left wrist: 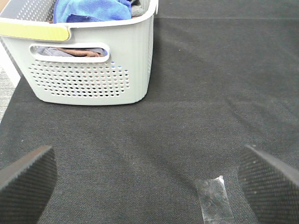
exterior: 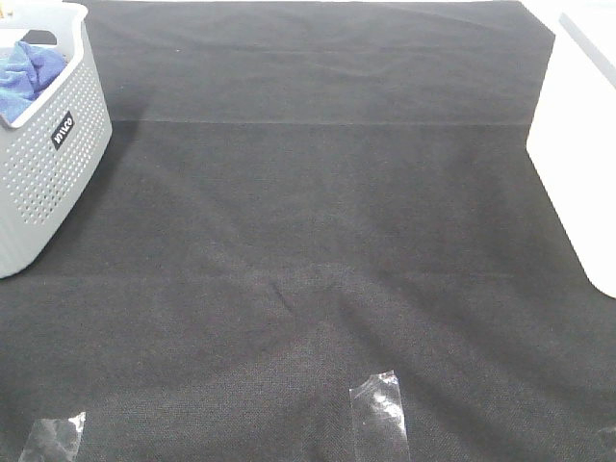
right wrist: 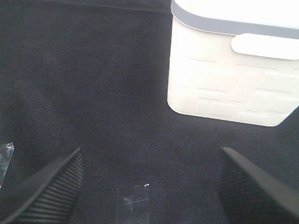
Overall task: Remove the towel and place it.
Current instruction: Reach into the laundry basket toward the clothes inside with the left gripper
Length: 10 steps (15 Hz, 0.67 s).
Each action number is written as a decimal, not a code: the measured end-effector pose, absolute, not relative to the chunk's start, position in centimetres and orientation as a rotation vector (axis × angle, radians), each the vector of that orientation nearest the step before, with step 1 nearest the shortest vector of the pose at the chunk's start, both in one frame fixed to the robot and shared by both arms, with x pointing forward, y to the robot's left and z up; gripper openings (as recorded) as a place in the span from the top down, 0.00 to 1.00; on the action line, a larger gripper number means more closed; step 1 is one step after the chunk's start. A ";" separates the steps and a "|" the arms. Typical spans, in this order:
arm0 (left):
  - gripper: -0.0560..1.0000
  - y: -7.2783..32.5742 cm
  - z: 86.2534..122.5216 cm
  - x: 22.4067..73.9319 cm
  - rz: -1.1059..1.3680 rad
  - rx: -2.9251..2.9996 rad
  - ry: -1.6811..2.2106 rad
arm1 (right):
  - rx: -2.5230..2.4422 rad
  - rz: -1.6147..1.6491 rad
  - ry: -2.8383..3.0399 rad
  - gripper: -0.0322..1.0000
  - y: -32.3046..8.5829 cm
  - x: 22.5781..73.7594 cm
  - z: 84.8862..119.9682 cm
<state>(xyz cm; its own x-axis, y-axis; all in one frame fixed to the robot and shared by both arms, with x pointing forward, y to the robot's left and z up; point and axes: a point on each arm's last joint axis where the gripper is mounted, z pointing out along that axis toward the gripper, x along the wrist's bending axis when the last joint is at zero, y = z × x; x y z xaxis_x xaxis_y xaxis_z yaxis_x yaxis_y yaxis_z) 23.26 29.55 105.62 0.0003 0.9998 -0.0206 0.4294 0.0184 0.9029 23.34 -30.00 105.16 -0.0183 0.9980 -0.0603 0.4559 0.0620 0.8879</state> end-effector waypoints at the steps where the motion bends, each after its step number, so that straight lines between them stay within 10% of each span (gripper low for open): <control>1: 0.01 29.5 105.6 23.3 0.947 1.514 1.533 | 1.495 0.902 1.580 0.25 -30.0 23.3 105.2; 10: 0.01 29.5 105.6 23.3 0.941 1.512 1.531 | 1.492 0.906 1.585 0.25 -30.0 23.3 105.2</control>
<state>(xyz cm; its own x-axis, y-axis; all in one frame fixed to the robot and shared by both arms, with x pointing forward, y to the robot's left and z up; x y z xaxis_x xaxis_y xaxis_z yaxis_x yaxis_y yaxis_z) 23.27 29.50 105.62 0.0037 0.9997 -0.0255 0.4292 0.0214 0.9029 23.34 -30.01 105.16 -0.0238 0.9979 -0.0594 0.4555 0.0637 0.8879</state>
